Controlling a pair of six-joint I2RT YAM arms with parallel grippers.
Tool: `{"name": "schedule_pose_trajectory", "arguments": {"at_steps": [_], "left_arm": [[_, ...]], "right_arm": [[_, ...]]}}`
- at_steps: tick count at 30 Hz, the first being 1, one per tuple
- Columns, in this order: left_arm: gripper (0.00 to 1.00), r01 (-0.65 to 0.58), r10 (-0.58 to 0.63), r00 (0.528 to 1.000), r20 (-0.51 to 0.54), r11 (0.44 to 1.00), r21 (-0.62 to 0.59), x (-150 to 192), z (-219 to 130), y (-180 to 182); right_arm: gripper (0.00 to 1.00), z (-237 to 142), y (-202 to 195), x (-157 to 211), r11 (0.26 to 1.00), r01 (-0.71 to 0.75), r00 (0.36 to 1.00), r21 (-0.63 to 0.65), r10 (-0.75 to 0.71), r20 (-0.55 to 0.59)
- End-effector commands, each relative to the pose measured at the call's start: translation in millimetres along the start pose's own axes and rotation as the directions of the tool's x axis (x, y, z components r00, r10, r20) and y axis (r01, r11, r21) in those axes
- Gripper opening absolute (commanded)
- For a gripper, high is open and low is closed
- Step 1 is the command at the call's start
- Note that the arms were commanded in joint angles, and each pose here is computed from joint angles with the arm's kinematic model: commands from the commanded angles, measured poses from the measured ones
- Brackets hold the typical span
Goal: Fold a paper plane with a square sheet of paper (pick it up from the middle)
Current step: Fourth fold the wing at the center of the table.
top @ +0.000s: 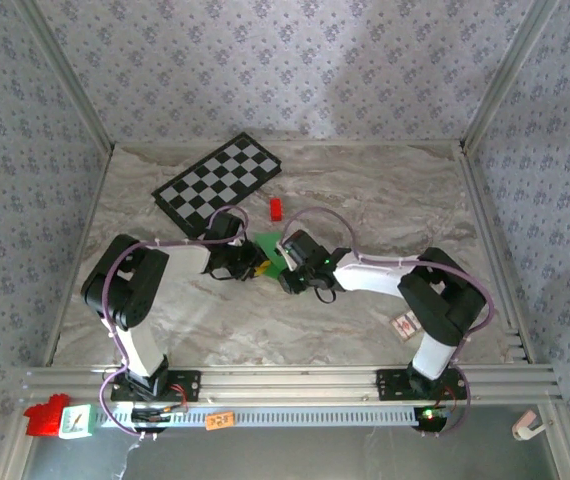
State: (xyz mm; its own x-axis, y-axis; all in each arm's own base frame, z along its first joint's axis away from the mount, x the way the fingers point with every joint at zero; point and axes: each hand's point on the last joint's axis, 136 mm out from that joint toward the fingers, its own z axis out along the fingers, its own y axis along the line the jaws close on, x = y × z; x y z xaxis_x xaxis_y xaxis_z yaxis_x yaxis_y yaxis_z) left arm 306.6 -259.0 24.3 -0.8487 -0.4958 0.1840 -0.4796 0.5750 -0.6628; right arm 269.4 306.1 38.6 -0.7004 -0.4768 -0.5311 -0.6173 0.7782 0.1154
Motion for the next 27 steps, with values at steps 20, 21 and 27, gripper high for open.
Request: {"name": "schedule_pose_trajectory", "arguments": {"at_steps": [20,21,27], "left_arm": [[0.22,0.027,-0.030,0.999,-0.034,0.994,-0.102,9.0,6.5,26.4],[0.22,0.028,-0.032,0.999,-0.034,0.994,-0.105,9.0,6.8,27.4],[0.22,0.027,-0.031,0.999,-0.035,0.994,-0.101,9.4,6.2,26.1]], "right_arm": [[0.33,-4.4,-14.5,1.5,0.969,0.088,0.996,0.231,-0.086,-0.016],[0.32,-4.3,-13.9,1.6,0.969,0.090,0.996,0.230,-0.089,-0.016],[0.26,-1.9,-13.8,3.9,0.968,0.093,0.996,0.232,-0.088,-0.033]]}}
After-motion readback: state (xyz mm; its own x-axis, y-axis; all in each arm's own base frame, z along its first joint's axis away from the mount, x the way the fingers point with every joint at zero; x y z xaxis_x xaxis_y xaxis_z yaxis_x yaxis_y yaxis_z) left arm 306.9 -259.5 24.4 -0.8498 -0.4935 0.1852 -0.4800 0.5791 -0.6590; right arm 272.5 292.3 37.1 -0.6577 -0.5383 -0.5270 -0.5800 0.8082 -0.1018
